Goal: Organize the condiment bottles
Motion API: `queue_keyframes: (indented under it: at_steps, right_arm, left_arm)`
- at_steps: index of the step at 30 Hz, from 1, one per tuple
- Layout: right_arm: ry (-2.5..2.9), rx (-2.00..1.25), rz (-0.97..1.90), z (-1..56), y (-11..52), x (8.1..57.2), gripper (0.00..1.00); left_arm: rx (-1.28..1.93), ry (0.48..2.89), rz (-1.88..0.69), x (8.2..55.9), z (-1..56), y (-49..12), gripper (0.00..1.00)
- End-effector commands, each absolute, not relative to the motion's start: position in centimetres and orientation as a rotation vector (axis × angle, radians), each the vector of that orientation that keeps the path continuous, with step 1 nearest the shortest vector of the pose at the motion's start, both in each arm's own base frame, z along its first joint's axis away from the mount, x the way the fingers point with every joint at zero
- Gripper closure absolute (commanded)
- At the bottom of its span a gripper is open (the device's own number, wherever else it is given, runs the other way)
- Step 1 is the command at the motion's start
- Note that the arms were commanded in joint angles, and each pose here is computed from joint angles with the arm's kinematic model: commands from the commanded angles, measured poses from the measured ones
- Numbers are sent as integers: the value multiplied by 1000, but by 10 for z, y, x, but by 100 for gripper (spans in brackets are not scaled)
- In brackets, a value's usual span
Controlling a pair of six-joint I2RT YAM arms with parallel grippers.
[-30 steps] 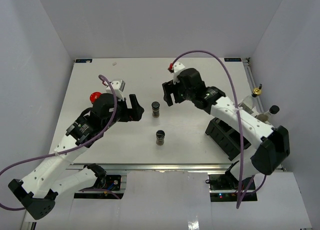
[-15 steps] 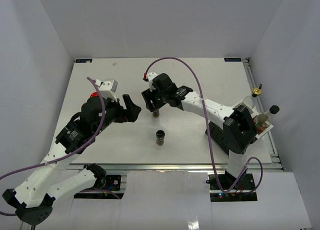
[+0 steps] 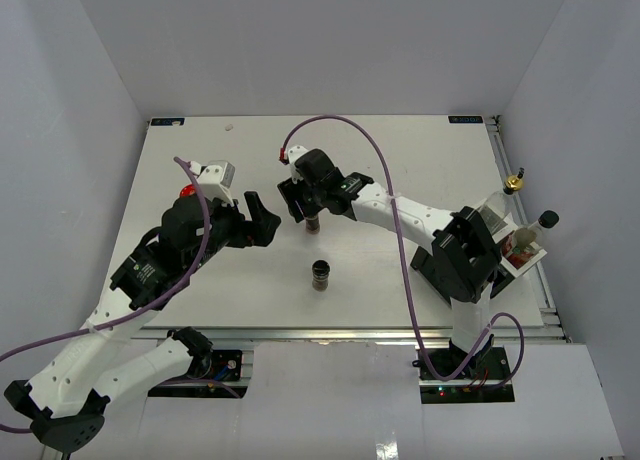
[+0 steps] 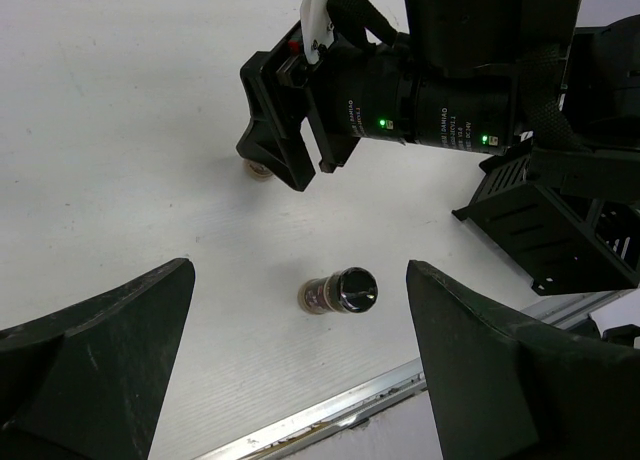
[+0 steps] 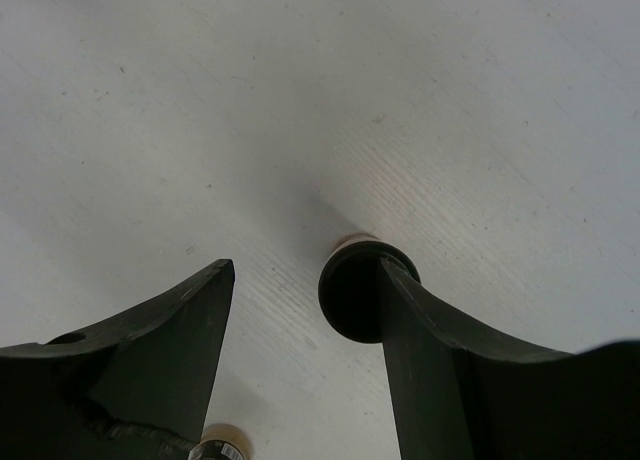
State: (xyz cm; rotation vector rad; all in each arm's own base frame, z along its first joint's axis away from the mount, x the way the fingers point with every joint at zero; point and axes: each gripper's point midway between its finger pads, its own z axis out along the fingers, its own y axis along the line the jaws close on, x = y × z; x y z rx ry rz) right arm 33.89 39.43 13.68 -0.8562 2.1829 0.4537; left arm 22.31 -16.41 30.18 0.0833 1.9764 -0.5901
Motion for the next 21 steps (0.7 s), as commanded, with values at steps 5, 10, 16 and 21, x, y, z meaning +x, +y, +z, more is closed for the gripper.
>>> queue_keyframes:
  at_steps: [5,10,16,21]
  right_arm:
    - [2132,-836,430,165,397,339,36]
    - [2108,-826,382,174,391,345,34]
    - [2092,-826,324,176,383,351,29]
    - [2088,-818,293,177,378,355,26]
  left_arm:
    - [82,1977,-571,224,300,-161,2]
    - [81,1974,-578,224,302,-161,2]
    - [79,1977,-576,223,302,-161,2]
    - [81,1980,-574,223,301,-161,2]
